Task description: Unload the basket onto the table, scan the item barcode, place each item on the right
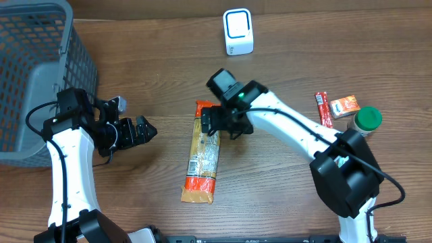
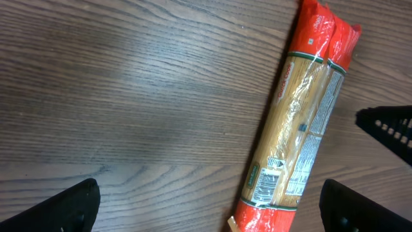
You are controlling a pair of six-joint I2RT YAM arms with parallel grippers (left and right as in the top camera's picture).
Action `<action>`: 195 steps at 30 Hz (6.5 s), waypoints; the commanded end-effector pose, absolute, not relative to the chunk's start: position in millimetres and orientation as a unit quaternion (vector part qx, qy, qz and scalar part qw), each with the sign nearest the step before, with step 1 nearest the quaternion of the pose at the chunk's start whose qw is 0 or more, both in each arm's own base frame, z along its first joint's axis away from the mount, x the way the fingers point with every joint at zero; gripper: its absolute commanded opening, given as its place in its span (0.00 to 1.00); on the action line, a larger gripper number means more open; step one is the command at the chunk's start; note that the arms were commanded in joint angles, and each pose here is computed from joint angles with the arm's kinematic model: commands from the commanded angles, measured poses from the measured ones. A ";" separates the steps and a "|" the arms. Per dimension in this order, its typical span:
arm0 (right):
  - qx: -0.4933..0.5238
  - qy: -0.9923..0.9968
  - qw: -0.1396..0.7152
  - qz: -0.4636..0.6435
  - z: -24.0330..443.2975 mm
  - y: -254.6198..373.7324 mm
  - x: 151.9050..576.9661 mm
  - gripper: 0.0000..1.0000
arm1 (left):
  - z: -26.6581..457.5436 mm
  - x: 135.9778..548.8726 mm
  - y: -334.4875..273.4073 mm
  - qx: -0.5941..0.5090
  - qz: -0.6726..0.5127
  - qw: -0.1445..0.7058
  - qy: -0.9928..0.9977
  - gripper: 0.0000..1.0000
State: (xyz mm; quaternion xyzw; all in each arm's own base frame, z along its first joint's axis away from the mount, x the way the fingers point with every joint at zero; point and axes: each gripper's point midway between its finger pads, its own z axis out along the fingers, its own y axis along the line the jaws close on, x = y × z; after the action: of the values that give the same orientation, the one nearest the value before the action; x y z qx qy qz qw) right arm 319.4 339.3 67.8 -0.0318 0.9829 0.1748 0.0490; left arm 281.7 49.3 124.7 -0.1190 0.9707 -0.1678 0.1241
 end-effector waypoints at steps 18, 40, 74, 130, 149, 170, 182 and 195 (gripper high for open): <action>-0.016 0.989 0.047 0.136 41.8 336.2 298.1 1.00 | 118.7 294.2 98.6 -0.148 -0.033 0.148 0.977 1.00; -0.018 0.987 0.049 0.149 33.7 339.2 297.6 1.00 | 121.0 310.7 29.3 -0.206 -0.148 0.138 0.957 0.04; 0.041 0.990 -0.008 0.136 29.8 293.6 307.7 1.00 | -23.1 247.0 -39.7 -0.103 -0.047 -0.150 0.982 0.04; -0.032 0.986 -0.057 0.155 32.0 274.4 297.2 1.00 | -40.4 332.8 -155.3 -0.046 -0.163 0.022 0.985 0.04; -0.059 0.994 0.024 0.089 26.0 273.3 315.8 1.00 | -45.3 344.4 -132.8 -0.061 -0.097 0.054 0.992 0.04; -0.137 0.979 0.069 0.135 32.9 297.4 332.3 1.00 | 96.4 379.8 -43.2 -0.134 -0.026 0.209 0.968 0.04; -0.096 0.983 0.095 0.121 32.2 294.4 346.0 1.00 | 97.8 347.3 -28.3 -0.129 0.012 0.177 0.976 0.20; -0.115 0.986 0.078 0.094 11.5 294.1 336.6 1.00 | 68.5 347.5 -27.3 -0.128 0.024 0.139 0.982 1.00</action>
State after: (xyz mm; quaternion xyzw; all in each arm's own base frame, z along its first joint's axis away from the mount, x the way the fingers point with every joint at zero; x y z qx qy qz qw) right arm 340.6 287.3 20.3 -0.1065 0.9859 0.1021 0.0785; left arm 350.4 -29.7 75.3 -0.1302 0.9804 0.0154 0.1472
